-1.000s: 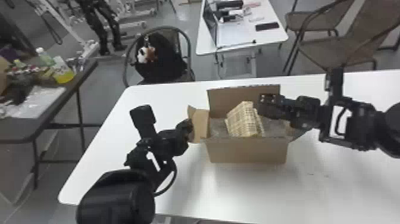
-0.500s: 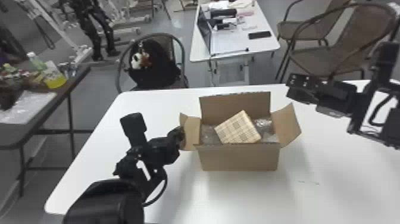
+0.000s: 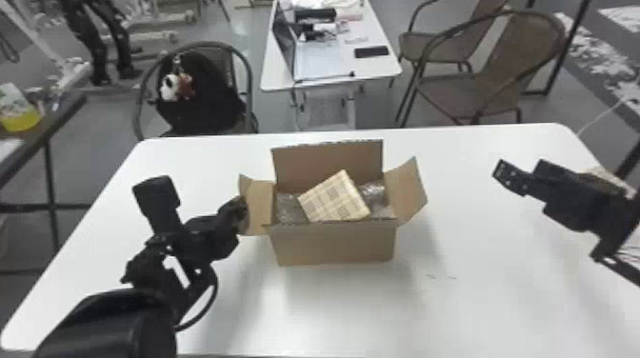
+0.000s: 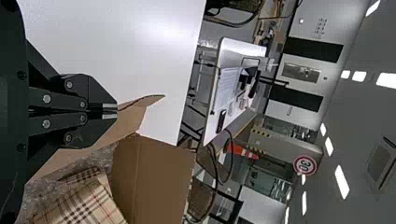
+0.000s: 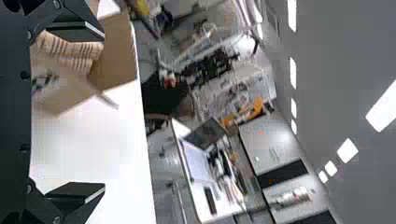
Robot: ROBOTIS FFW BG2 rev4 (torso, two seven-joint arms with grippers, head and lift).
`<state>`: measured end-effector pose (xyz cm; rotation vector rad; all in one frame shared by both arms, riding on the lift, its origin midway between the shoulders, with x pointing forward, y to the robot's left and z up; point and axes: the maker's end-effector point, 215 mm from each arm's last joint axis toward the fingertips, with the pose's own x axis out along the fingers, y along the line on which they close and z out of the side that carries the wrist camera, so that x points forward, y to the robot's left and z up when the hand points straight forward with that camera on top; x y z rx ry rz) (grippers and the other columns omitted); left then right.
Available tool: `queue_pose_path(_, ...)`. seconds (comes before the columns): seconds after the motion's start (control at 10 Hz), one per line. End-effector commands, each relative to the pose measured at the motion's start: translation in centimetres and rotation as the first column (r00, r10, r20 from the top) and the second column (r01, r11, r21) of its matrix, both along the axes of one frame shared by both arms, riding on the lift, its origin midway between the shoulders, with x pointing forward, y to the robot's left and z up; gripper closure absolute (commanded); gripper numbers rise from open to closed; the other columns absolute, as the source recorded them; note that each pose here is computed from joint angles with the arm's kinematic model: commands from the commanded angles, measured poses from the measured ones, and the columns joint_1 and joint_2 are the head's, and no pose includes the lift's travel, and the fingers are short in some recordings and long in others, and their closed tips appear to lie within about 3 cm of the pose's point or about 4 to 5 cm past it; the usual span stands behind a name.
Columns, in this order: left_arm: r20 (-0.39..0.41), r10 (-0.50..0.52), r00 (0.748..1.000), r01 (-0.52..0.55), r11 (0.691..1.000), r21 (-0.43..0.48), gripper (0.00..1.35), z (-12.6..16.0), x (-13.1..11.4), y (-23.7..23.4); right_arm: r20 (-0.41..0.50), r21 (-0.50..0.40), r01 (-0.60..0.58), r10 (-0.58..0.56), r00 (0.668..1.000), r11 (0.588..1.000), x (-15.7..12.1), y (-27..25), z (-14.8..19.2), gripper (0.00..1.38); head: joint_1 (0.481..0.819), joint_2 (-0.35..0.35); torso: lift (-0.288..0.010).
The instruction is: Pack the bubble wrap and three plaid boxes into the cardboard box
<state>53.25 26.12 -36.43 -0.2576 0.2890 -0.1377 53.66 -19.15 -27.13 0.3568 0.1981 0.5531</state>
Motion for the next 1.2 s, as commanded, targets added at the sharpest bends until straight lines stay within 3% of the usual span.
queue_pose_path(0.0, -0.002, 0.004, 1.0, -0.004, 1.0, -0.005, 1.21, -0.2, -0.2, 0.1, 0.057, -0.087, 0.149, -0.145, 0.988, 0.985, -1.6, -4.6, -2.4, 0.16, 0.695, 0.086, -0.132)
queue_pose_path(0.3, -0.003, 0.006, 1.0, -0.006, 1.0, -0.006, 1.21, -0.3, -0.3, 0.3, 0.159, -0.235, 0.346, -0.315, 0.935, 0.908, -3.7, -11.3, -4.2, 0.16, 0.695, -0.005, -0.132)
queue_pose_path(0.6, -0.001, 0.005, 1.0, -0.005, 1.0, -0.008, 1.21, -0.2, -0.3, 0.3, 0.162, -0.348, 0.442, -0.412, 0.897, 0.827, -5.2, -18.4, -7.6, 0.17, 0.695, -0.07, -0.132)
queue_pose_path(0.9, -0.001, 0.005, 1.0, -0.005, 1.0, -0.008, 1.21, -0.2, -0.3, 0.3, 0.197, -0.448, 0.465, -0.423, 0.885, 0.764, -3.9, -23.9, -8.5, 0.18, 0.695, -0.138, -0.132)
queue_pose_path(1.1, -0.002, 0.003, 1.0, -0.003, 1.0, -0.008, 1.21, -0.2, -0.3, 0.2, 0.199, -0.459, 0.465, -0.423, 0.884, 0.757, -2.5, -25.9, -9.1, 0.18, 0.695, -0.176, -0.132)
